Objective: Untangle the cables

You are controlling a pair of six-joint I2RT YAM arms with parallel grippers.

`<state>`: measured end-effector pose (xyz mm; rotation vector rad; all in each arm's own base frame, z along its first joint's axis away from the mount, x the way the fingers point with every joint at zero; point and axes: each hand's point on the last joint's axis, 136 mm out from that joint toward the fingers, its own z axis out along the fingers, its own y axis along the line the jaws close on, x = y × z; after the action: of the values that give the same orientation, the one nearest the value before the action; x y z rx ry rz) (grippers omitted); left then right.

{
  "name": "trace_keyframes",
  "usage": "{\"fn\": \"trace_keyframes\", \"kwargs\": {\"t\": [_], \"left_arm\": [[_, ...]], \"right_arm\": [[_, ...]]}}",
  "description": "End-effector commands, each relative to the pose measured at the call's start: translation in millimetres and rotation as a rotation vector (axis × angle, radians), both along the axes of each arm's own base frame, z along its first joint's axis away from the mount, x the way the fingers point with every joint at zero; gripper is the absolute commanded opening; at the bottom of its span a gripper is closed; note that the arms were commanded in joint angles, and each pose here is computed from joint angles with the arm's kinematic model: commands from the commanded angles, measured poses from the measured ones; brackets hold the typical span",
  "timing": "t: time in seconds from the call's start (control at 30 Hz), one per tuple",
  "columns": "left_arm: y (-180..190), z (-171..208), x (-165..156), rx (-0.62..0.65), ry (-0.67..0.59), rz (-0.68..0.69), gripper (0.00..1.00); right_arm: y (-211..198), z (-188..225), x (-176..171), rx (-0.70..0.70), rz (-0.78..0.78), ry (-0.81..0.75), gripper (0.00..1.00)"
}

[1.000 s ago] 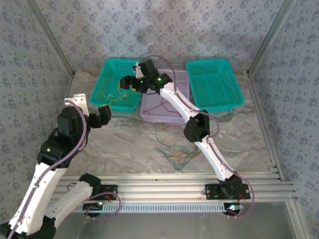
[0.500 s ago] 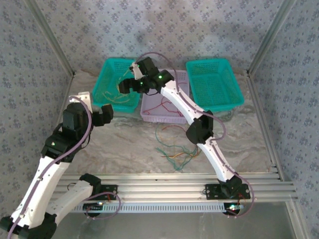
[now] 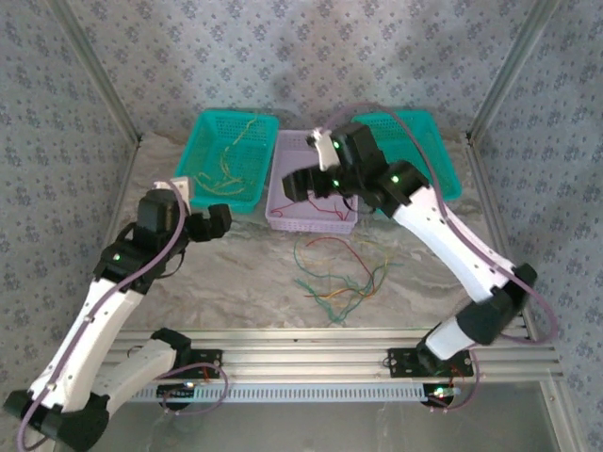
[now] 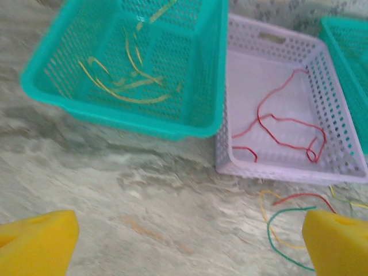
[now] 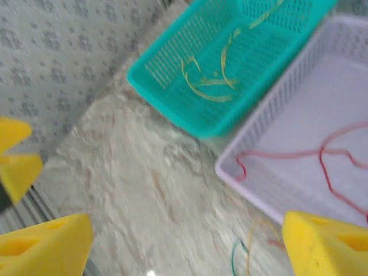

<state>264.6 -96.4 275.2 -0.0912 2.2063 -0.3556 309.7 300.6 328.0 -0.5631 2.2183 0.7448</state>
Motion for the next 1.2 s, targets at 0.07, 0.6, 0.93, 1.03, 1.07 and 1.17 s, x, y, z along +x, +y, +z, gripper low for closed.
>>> {"fn": "trace_keyframes", "kwargs": {"t": [0.07,0.6,0.93,1.03,1.07,1.17], "left_arm": [[-51.8,-47.7,-0.7,-0.133,0.151,-0.103,1.0],[-143.8,-118.2,1.6,0.007,0.331,-0.273,0.98],[-159.8,-139.6,-2.1,0.038,0.371,-0.308,0.98],[-164.5,-142.1,-4.0,0.042,0.377,-0.322,0.97],[-165.9,-141.9,-4.6,0.042,0.377,-0.326,0.97],[-167.1,-143.6,-5.6,0.04,0.38,-0.328,0.97]], "right_arm": [[-47.9,-88.0,-22.0,-0.132,-0.1,0.153,0.85],[-179.7,-219.5,-34.2,-0.24,-0.587,0.457,0.82],[-194.2,-249.2,-13.7,-0.353,-0.616,0.479,0.77],[-198.7,-253.3,-3.3,-0.388,-0.632,0.463,0.73],[-195.7,-253.8,1.3,-0.383,-0.622,0.448,0.69],[-188.7,-260.7,2.9,-0.376,-0.597,0.464,0.62]]}}
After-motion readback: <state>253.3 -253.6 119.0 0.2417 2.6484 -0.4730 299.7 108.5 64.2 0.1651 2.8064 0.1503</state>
